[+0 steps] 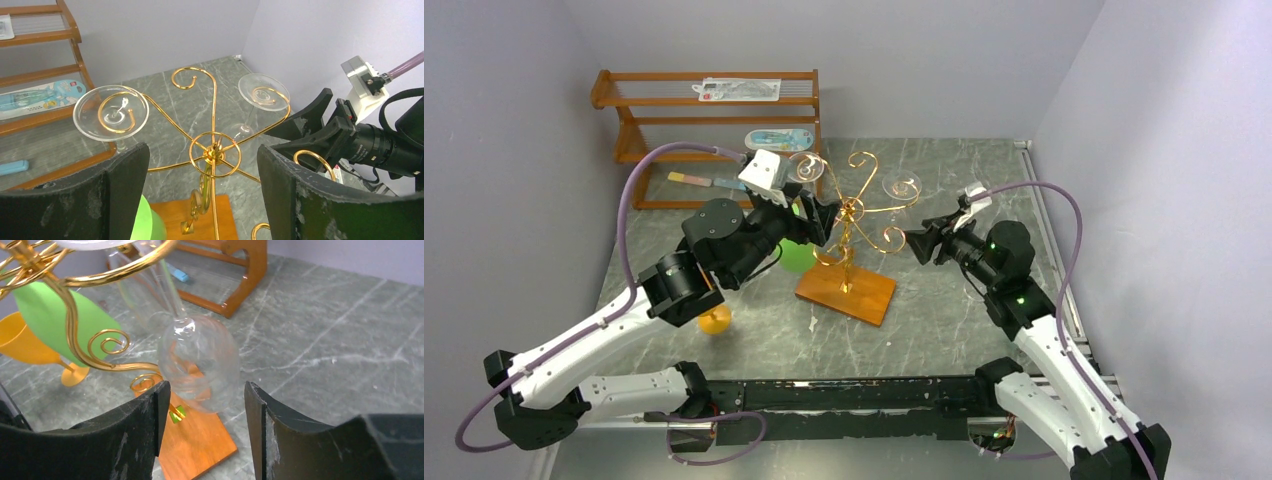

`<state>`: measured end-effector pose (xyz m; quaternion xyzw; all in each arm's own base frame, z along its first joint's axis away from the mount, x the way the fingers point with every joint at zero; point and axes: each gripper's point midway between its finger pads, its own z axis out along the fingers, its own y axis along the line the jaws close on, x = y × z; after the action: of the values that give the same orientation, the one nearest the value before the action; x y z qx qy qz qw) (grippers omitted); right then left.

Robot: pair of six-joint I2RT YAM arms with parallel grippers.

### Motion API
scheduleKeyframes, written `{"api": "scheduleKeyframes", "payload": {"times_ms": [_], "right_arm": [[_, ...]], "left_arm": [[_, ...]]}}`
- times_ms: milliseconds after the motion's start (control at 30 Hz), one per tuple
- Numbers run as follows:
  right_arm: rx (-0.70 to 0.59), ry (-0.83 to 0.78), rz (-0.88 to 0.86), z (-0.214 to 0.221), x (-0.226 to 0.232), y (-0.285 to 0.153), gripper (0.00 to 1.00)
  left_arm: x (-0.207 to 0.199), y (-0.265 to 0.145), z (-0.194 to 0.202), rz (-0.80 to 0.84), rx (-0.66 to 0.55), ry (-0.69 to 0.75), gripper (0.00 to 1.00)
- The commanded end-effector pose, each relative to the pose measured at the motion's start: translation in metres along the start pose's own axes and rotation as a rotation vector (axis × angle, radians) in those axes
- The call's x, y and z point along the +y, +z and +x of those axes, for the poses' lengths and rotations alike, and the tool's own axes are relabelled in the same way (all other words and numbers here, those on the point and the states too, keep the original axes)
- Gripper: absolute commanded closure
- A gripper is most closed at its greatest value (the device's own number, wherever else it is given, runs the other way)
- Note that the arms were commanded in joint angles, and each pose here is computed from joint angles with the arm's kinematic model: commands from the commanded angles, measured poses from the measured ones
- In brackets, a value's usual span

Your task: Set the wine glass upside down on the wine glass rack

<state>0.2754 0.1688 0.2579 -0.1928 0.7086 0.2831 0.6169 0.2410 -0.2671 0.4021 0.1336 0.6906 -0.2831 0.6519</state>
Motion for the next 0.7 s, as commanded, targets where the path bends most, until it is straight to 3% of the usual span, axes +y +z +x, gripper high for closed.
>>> {"api": "scheduleKeyframes", "payload": {"times_ms": [0, 333, 533, 667], "right_arm": [[0.109, 0.096, 0.124, 0.007, -0.010, -0.019, 0.41], [0.061, 0.227, 0.682, -0.034, -0.081, -0.067, 0.44], [0.124, 0.249, 1.106, -0.023, -0.130, -0.106, 0.46], [0.163, 0.237, 1.243, -0.005, -0.145, -0.116, 0.45]], "left_arm": [[0.007, -0.009, -0.008, -0.018, -0.019, -0.017, 0.17], [0.015, -0.023, -0.015, -0.030, -0.040, -0.022, 0.16], [0.020, -0.031, -0.014, -0.042, -0.039, -0.016, 0.16], [0.023, -0.032, -0.012, -0.054, -0.032, -0.006, 0.15]]}}
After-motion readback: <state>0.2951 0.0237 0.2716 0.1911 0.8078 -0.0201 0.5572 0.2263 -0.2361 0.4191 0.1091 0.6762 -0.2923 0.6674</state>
